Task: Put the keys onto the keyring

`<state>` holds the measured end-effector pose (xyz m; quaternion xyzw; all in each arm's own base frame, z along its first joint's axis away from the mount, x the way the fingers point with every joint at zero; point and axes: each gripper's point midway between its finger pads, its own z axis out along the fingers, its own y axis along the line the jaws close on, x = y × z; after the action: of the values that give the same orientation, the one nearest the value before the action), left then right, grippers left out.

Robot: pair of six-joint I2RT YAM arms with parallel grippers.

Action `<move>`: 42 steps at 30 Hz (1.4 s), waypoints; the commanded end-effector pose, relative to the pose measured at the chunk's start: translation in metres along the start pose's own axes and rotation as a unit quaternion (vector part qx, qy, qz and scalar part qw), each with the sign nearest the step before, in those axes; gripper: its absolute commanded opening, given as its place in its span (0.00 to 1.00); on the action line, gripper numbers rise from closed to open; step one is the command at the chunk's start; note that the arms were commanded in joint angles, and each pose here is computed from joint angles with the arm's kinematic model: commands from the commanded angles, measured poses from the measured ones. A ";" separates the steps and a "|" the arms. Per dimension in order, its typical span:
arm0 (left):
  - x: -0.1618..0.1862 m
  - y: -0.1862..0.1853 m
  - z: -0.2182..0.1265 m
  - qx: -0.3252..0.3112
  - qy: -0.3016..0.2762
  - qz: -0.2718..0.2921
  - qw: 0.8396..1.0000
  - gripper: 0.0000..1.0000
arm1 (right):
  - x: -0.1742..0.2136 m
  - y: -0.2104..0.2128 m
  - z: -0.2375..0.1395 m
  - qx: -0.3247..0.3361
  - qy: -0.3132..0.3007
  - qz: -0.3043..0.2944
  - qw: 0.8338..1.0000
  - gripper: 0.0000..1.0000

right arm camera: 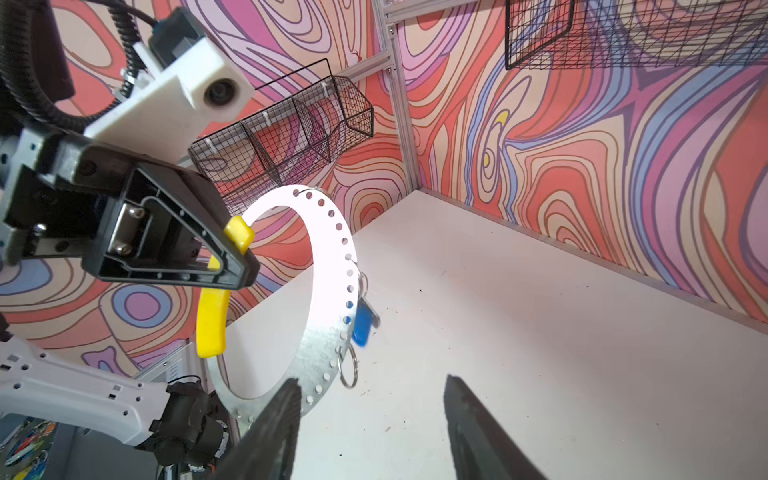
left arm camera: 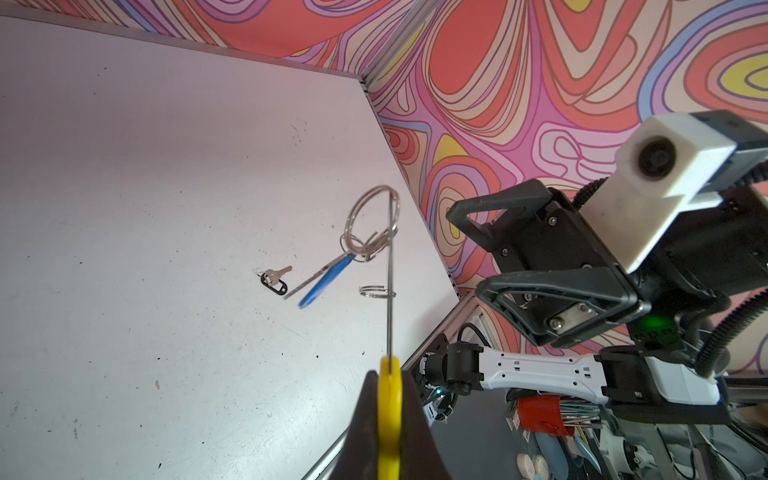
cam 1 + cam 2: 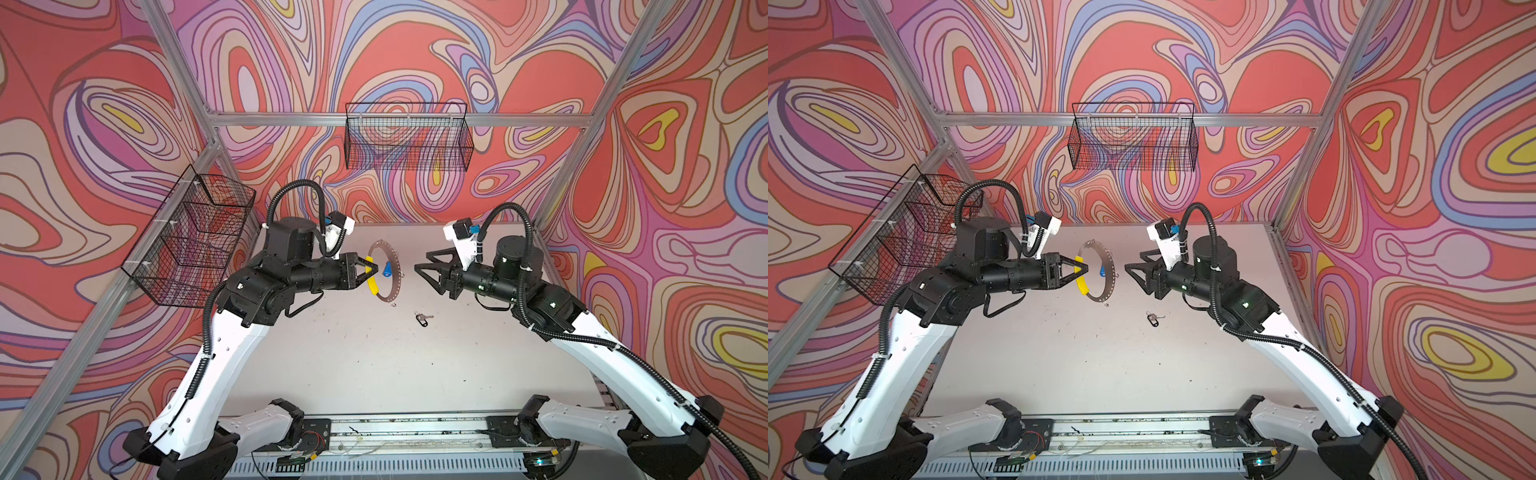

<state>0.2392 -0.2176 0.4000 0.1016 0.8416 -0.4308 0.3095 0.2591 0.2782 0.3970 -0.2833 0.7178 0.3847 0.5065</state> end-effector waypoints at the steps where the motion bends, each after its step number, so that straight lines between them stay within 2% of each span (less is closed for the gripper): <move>1: 0.003 -0.011 -0.005 0.024 0.016 0.022 0.999 0.00 | -0.006 0.013 -0.003 -0.042 -0.003 0.007 0.999 0.59; 16: 0.025 -0.028 0.001 0.102 0.076 0.069 0.989 0.00 | -0.017 0.007 -0.010 -0.059 -0.007 0.018 0.998 0.67; 24: 0.038 -0.033 0.007 0.146 0.111 0.075 0.980 0.00 | -0.006 0.015 0.008 -0.113 0.028 0.024 0.993 0.70; 28: 0.044 -0.033 0.009 0.159 0.122 0.085 0.976 0.00 | 0.001 0.023 0.016 -0.154 0.049 0.029 0.986 0.67; 35: 0.048 -0.030 0.013 0.168 0.126 0.105 0.972 0.00 | 0.011 0.045 0.015 -0.238 0.076 0.039 0.968 0.44; 37: 0.047 -0.029 0.015 0.171 0.127 0.110 0.971 0.00 | 0.016 0.049 0.015 -0.258 0.085 0.047 0.961 0.31; 39: 0.046 -0.027 0.018 0.167 0.130 0.112 0.971 0.00 | 0.020 0.047 0.016 -0.256 0.087 0.051 0.962 0.12; 40: 0.046 -0.026 0.019 0.164 0.131 0.113 0.971 0.00 | 0.022 0.046 0.017 -0.252 0.089 0.051 0.962 0.05; 41: 0.047 -0.025 0.020 0.164 0.133 0.115 0.971 0.00 | 0.023 0.046 0.016 -0.250 0.090 0.052 0.963 0.00; 42: 0.046 -0.024 0.021 0.163 0.133 0.116 0.971 0.00 | 0.023 0.046 0.016 -0.249 0.089 0.050 0.963 0.00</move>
<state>0.2021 -0.2503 0.3768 0.2899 0.7848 -0.5004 0.2230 0.2253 0.3140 0.3886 -0.3827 0.6626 0.5513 0.3326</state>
